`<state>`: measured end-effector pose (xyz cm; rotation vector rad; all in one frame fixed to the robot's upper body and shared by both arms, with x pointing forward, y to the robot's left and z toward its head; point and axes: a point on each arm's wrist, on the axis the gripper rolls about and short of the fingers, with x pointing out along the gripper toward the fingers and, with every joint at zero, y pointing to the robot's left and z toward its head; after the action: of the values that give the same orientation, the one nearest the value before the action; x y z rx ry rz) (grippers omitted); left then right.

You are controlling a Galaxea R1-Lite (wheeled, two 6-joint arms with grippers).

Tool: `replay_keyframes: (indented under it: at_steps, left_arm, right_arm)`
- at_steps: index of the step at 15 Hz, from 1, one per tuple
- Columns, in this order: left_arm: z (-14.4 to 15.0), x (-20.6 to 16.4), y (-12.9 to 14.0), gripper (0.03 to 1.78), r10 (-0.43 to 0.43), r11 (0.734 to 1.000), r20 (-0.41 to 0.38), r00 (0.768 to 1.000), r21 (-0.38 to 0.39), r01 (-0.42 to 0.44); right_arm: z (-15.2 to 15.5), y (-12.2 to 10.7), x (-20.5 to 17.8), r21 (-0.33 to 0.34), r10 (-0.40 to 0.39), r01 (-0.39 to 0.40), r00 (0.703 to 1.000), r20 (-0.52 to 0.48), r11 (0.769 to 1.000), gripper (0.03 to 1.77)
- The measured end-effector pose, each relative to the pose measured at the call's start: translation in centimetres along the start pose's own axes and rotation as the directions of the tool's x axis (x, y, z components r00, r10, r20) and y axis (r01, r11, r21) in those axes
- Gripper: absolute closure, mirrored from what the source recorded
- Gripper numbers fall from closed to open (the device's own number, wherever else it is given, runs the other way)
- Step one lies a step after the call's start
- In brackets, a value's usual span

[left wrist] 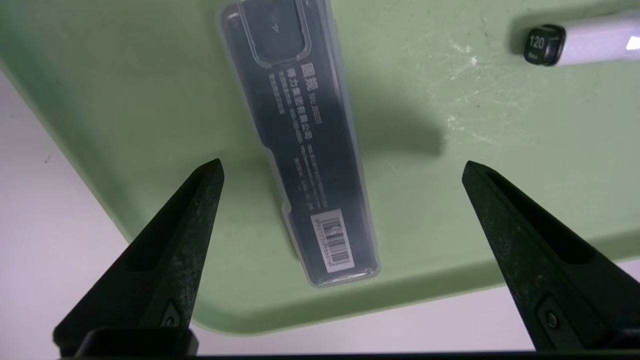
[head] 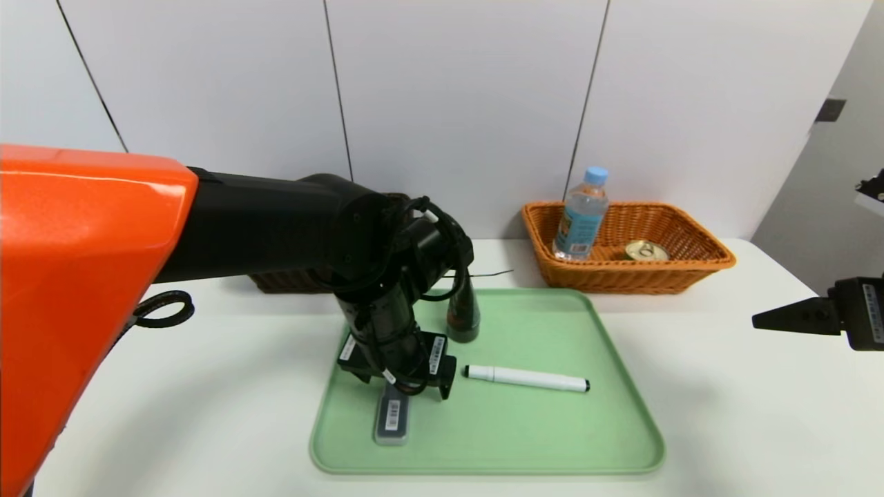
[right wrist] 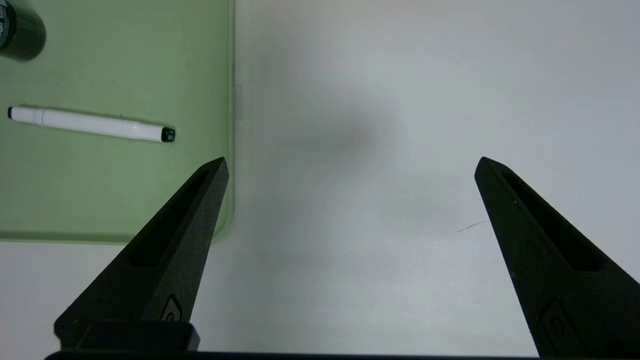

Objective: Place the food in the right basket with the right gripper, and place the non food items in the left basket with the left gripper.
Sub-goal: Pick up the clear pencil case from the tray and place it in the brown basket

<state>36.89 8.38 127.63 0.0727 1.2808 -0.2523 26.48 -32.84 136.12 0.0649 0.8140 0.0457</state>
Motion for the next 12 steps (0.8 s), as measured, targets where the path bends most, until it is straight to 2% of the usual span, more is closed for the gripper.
replay_keyframes:
  at_steps: [12]
  left_arm:
    - [0.72,0.99,-0.02,0.15,0.006,1.0,-0.009,1.0,-0.026,-0.006]
  right_arm:
    - [0.03,0.15,0.16,-0.01,0.005,-0.005,1.0,-0.003,1.0,0.1]
